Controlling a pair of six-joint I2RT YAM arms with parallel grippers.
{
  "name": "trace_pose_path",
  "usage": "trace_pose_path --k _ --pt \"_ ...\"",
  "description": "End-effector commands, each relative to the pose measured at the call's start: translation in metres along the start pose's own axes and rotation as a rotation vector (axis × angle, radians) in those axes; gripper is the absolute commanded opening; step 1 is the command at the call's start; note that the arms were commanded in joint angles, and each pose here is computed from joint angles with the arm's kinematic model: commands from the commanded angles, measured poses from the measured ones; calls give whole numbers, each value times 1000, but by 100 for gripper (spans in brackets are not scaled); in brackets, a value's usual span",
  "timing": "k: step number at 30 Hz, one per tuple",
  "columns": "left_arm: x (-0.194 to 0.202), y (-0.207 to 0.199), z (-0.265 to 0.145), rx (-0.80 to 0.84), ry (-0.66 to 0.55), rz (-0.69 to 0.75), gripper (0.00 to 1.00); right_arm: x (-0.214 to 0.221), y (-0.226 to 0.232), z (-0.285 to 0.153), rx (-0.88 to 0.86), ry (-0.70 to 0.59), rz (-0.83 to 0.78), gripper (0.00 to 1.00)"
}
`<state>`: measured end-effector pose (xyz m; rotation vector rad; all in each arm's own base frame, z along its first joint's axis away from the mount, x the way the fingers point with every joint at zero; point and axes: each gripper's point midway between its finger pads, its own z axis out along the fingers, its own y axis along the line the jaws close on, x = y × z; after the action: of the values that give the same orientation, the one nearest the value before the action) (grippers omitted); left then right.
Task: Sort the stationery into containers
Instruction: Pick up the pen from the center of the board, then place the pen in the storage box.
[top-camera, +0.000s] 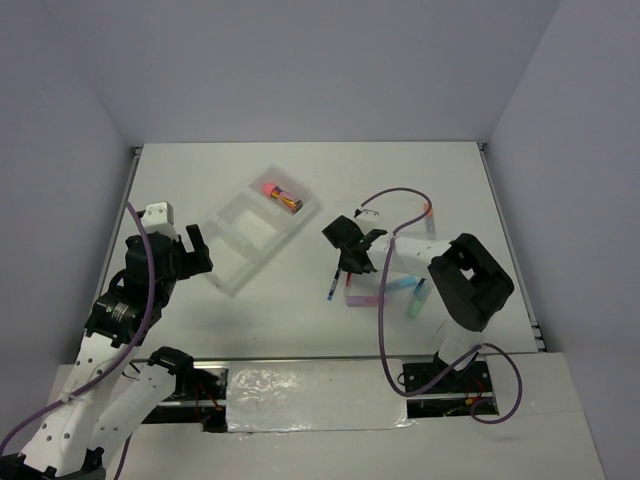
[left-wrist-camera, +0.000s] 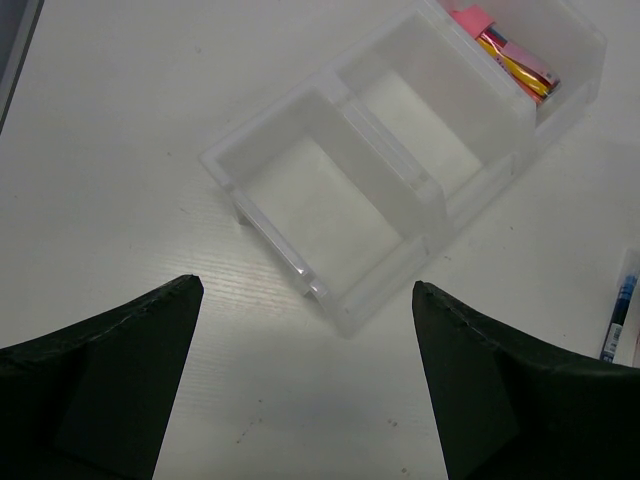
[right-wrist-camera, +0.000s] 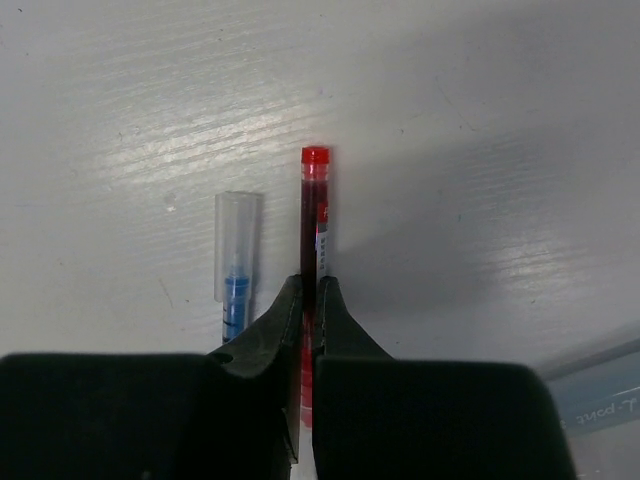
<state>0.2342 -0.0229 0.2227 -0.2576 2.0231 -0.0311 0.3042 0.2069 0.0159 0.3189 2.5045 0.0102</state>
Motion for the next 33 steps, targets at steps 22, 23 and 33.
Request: trace_pose_path --k 22,23,33 --pt "-11 6 2 -46 -31 -9 99 -141 295 -106 -505 -493 -759 1" --pt "-11 5 3 -43 -28 -5 99 -151 299 -109 -502 -519 -741 3" --pt "-12 5 1 -40 -39 -9 99 -152 307 -79 -549 -507 -595 16"
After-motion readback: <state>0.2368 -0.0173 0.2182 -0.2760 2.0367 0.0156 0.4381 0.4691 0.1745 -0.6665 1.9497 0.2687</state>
